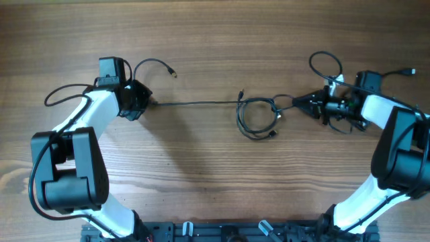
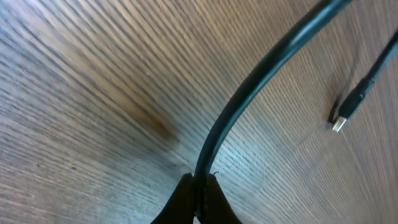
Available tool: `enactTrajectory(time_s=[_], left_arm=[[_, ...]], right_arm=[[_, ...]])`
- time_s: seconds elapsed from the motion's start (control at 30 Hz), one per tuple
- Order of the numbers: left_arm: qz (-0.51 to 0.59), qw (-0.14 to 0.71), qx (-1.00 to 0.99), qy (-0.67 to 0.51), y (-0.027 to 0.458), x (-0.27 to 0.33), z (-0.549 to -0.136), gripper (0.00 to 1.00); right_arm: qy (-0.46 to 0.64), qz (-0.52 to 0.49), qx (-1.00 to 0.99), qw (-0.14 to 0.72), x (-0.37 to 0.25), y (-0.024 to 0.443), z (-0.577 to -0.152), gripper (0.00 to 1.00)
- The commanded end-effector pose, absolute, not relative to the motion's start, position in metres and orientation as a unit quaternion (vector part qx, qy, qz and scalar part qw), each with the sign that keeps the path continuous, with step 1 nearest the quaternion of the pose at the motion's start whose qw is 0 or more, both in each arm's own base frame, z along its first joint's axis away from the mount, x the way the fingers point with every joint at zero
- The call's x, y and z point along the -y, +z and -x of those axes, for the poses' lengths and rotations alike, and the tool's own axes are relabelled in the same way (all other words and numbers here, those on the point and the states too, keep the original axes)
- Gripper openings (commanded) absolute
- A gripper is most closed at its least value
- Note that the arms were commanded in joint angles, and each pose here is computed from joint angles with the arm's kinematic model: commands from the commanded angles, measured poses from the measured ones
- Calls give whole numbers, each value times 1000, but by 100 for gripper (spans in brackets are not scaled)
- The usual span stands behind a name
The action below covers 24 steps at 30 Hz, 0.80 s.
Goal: Untangle cables
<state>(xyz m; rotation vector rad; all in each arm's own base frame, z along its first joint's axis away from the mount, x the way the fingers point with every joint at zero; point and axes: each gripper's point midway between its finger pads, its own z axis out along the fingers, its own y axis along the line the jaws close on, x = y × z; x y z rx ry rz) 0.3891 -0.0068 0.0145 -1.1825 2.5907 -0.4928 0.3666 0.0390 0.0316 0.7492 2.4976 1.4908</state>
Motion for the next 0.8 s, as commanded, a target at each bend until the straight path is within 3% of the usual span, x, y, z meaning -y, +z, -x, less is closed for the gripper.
enactTrajectory(time_s=[0.0, 0.27, 0.47, 0.63, 0.7, 0.77], left_arm=[[475, 184, -860, -27, 15, -84, -382, 4], [607, 142, -781, -27, -1, -129, -343, 4], [583, 147, -791, -115, -1, -99, -365, 4], [528, 162, -820, -148, 5, -66, -385, 38], [514, 166, -828, -153, 6, -54, -390, 72], [469, 179, -850, -160, 9, -42, -398, 91]], right_arm=[[378, -310, -864, 122, 39, 4, -367, 4], [315, -335, -881, 109, 63, -13, -353, 4], [319, -326, -886, 87, 46, -17, -346, 4], [325, -264, -907, 50, -9, -23, -339, 4], [328, -216, -919, 45, -41, -22, -341, 8], [331, -172, -927, 50, -68, -21, -345, 21]])
